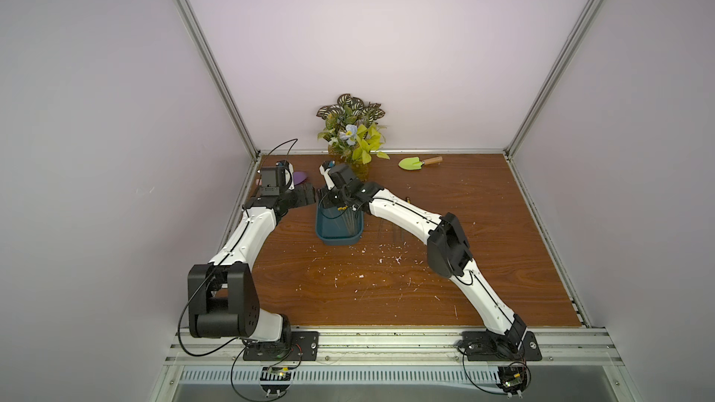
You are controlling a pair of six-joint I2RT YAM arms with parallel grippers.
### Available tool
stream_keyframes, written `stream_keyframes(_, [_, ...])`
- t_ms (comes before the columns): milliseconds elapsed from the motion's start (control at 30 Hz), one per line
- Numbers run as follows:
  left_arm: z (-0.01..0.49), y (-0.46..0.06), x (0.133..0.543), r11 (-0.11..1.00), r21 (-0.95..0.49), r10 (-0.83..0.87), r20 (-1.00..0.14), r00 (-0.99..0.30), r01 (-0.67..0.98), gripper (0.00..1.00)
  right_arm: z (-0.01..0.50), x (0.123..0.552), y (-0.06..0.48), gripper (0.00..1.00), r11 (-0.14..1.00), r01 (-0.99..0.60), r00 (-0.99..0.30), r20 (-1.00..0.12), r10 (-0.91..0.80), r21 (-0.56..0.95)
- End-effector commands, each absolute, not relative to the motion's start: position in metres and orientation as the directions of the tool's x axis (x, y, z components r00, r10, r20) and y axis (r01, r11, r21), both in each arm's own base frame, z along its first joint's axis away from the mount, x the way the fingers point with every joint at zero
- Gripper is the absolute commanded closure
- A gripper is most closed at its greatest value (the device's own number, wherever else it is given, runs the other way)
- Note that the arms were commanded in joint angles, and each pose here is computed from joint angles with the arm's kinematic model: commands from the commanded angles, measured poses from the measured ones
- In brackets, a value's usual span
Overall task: Take the file tool out of the storage box
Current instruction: Place the file tool at the center of the board.
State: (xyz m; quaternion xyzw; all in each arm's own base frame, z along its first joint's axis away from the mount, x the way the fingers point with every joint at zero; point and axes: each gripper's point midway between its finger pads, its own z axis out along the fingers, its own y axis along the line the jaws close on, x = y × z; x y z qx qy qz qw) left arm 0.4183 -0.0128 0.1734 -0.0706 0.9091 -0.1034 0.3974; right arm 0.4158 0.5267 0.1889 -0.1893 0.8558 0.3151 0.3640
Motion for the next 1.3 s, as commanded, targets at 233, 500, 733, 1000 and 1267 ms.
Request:
stream_keyframes(233, [0.187,-0.039,0.420,0.965,-0.261,-0.203,-0.722,-0.661,-0.011,0.00,0.227,0.409,0.372,1.00,0.851,-0.379,-0.579,-0.811,0.087,0.363])
stream_keyframes(500, [0.171,-0.063,0.421,0.950,-0.313,-0.231,-0.690,-0.686,-0.005,0.00,0.173,0.414,0.223,1.00,0.956,-0.183,-0.607,-0.791,0.072,0.228])
stream_keyframes(733, [0.160,-0.070,0.423,0.951,-0.309,-0.220,-0.672,-0.707,-0.002,0.00,0.130,0.432,0.179,1.00,0.978,-0.163,-0.618,-0.786,-0.001,0.127])
stream_keyframes(1000, [0.155,-0.073,0.427,0.954,-0.300,-0.208,-0.661,-0.721,0.000,0.00,0.098,0.462,0.184,1.00,0.983,-0.150,-0.646,-0.763,-0.016,0.107])
stream_keyframes(1267, [0.148,-0.077,0.428,0.954,-0.300,-0.201,-0.647,-0.736,0.003,0.00,0.076,0.476,0.188,1.00,0.986,-0.108,-0.669,-0.743,0.024,0.129])
